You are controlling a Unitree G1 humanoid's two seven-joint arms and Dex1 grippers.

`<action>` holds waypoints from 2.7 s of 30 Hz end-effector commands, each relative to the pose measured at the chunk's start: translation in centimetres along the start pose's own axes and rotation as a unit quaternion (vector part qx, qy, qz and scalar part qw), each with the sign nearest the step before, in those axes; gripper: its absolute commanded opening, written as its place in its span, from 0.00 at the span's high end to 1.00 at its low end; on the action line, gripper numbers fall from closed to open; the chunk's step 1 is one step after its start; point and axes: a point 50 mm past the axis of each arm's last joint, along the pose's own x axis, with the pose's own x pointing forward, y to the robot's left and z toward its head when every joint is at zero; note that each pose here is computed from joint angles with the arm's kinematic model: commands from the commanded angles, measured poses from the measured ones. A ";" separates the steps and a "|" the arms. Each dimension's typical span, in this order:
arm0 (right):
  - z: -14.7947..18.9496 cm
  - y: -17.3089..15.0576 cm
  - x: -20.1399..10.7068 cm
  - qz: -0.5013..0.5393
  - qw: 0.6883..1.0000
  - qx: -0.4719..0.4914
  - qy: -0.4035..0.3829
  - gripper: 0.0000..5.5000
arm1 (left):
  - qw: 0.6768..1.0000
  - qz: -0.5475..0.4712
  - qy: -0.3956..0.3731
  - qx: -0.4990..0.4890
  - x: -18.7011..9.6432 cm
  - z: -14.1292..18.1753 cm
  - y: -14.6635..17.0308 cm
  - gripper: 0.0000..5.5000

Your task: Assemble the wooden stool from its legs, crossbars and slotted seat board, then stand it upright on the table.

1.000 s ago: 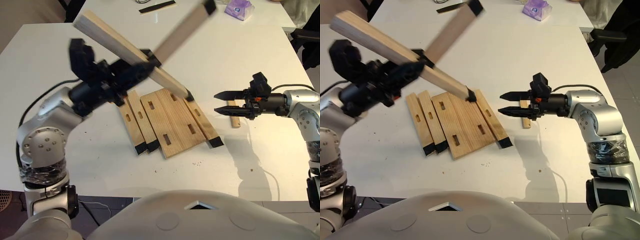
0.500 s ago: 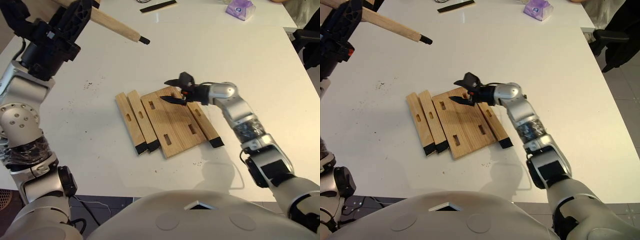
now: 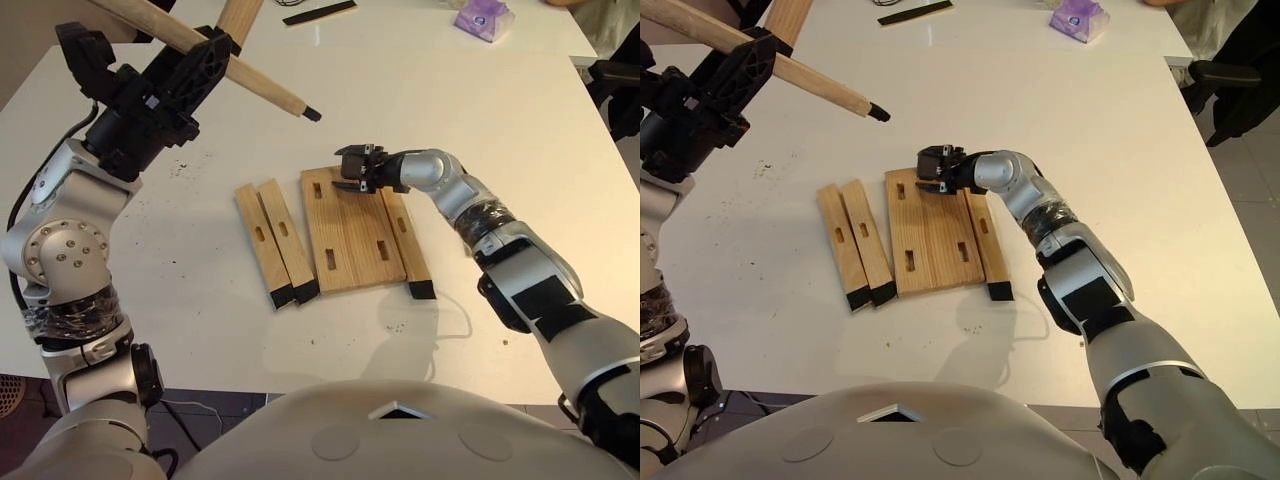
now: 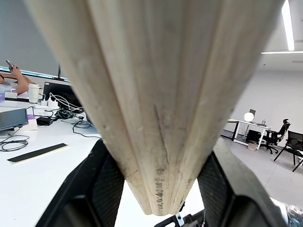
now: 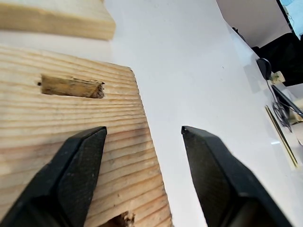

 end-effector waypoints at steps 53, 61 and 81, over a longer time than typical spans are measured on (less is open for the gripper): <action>-4.5 -0.2 -14.3 -0.216 0.949 0.228 -0.036 0.47 | 0.908 -0.293 0.270 0.133 -5.3 -8.5 -5.2 0.63; -4.4 0.0 -13.7 -0.220 0.946 0.233 -0.042 0.47 | 0.881 -0.302 0.357 0.074 -7.0 -10.3 -4.2 0.63; -4.2 0.8 -12.9 -0.219 0.945 0.239 -0.044 0.47 | 0.857 -0.267 0.437 0.053 -2.9 -12.0 -2.8 0.63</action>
